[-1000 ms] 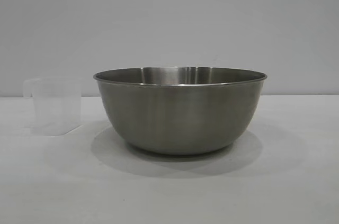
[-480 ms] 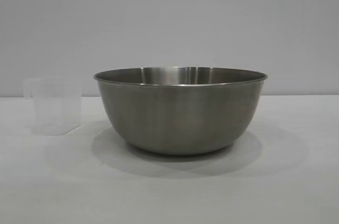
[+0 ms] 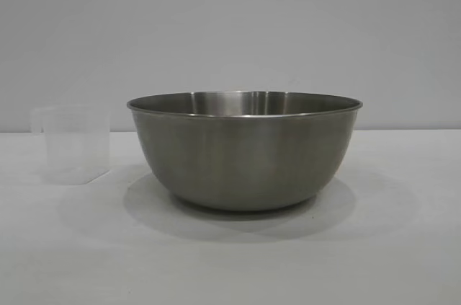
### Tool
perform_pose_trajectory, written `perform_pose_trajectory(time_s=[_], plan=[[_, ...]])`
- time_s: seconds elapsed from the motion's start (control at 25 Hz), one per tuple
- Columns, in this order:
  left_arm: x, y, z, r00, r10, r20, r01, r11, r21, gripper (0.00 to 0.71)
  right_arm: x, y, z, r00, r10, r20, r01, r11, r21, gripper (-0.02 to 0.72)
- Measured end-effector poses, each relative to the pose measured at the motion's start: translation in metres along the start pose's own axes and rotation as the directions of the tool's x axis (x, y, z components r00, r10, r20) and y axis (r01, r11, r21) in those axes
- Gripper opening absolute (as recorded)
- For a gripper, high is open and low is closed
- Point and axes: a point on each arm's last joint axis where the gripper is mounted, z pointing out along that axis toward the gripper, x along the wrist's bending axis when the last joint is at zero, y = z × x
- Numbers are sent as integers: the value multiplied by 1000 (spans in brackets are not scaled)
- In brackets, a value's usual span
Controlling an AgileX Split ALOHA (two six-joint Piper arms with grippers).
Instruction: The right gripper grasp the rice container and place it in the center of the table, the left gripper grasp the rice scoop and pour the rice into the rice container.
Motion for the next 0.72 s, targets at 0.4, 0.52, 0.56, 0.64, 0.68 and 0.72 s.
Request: perform_pose_trajectory(time_s=[0.4, 0.52, 0.56, 0.64, 0.68, 0.72], plan=[[0, 0, 0, 1000, 0, 0, 0, 1000, 0, 387, 0, 0, 0, 1000, 8, 13, -8, 1000, 0, 557], [0, 0, 0, 1000, 0, 0, 0, 1000, 0, 387, 0, 0, 0, 1000, 9, 15, -9, 1000, 0, 557], [0, 0, 0, 1000, 0, 0, 0, 1000, 0, 387, 0, 0, 0, 1000, 9, 15, -9, 1000, 0, 557], [0, 0, 0, 1000, 0, 0, 0, 1000, 0, 387, 0, 0, 0, 1000, 9, 15, -9, 1000, 0, 557], [0, 0, 0, 1000, 0, 0, 0, 1000, 0, 387, 0, 0, 0, 1000, 9, 15, -9, 1000, 0, 557], [0, 0, 0, 1000, 0, 0, 0, 1000, 0, 387, 0, 0, 0, 1000, 9, 15, -9, 1000, 0, 557]])
